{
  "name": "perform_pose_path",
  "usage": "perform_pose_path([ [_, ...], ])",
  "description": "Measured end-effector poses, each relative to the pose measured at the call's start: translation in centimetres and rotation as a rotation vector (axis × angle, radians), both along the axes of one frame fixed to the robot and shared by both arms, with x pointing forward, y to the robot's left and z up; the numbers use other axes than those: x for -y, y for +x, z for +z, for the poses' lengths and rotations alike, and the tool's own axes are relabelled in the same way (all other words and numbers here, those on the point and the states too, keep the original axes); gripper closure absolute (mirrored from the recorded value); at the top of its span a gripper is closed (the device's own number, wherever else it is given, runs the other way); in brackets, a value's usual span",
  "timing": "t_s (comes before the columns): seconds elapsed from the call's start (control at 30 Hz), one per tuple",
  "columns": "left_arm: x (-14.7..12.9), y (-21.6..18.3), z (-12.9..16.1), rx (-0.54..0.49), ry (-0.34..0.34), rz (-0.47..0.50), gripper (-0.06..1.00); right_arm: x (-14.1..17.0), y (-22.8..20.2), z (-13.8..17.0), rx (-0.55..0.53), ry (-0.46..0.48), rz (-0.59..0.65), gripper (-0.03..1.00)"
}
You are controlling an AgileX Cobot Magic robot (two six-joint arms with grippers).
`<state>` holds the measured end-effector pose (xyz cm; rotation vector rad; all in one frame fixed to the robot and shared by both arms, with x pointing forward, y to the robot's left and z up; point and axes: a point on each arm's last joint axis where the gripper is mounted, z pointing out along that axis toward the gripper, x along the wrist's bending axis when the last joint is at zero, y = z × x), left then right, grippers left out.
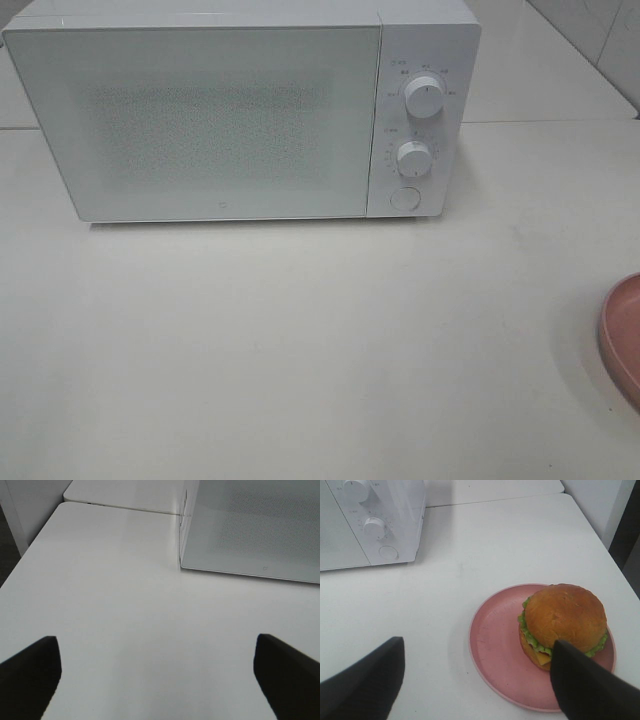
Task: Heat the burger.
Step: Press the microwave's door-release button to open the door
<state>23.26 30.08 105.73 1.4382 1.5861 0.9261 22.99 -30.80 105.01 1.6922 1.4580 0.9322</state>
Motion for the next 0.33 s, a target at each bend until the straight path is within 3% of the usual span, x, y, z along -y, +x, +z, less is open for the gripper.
perform_pose_path([
  [0.33,0.0,0.0,0.0,0.0,0.0,0.0,-0.05,0.0,0.0,0.0,0.0,0.0,0.0,0.22],
])
